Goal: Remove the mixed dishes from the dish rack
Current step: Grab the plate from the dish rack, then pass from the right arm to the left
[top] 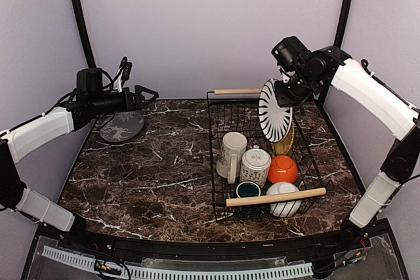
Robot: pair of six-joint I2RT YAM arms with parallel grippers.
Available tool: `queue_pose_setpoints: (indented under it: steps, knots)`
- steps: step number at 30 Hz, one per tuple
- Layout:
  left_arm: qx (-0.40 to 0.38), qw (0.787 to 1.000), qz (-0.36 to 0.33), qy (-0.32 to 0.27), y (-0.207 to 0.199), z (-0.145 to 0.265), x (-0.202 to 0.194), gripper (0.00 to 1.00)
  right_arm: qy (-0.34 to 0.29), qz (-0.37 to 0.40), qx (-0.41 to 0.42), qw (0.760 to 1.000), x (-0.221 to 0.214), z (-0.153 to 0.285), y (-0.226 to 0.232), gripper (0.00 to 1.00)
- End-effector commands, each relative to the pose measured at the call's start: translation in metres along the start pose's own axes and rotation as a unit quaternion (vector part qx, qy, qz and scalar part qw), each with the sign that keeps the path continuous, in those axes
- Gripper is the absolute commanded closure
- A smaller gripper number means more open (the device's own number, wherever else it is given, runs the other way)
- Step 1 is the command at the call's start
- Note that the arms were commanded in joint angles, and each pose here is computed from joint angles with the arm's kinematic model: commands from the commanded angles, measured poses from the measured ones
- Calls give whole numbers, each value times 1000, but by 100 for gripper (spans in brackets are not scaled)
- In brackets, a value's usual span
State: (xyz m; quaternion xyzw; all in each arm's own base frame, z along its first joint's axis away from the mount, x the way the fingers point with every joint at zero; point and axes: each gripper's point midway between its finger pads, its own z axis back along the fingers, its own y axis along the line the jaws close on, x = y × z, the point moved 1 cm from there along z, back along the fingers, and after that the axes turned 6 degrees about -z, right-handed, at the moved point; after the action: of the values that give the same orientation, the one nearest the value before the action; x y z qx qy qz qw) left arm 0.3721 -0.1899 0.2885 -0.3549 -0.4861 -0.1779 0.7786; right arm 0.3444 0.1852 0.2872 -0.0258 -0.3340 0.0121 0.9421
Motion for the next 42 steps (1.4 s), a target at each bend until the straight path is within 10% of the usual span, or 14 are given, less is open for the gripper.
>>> queue_pose_setpoints:
  steps: [1, 17, 31, 42]
  knots:
    - [-74, 997, 14, -6, -25, -3, 10, 1, -90, -61, 92, 990, 45, 45, 2, 100]
    - [-214, 975, 65, 14, -74, -21, 1, 3, -124, -155, 478, 856, 91, 102, 94, 100]
    - [-181, 976, 105, 64, -61, -41, -21, 14, -67, -167, 601, 779, 78, 84, 166, 100]
    - [-211, 968, 126, 58, -65, -44, -23, 53, -48, -157, 643, 748, 64, 75, 205, 100]
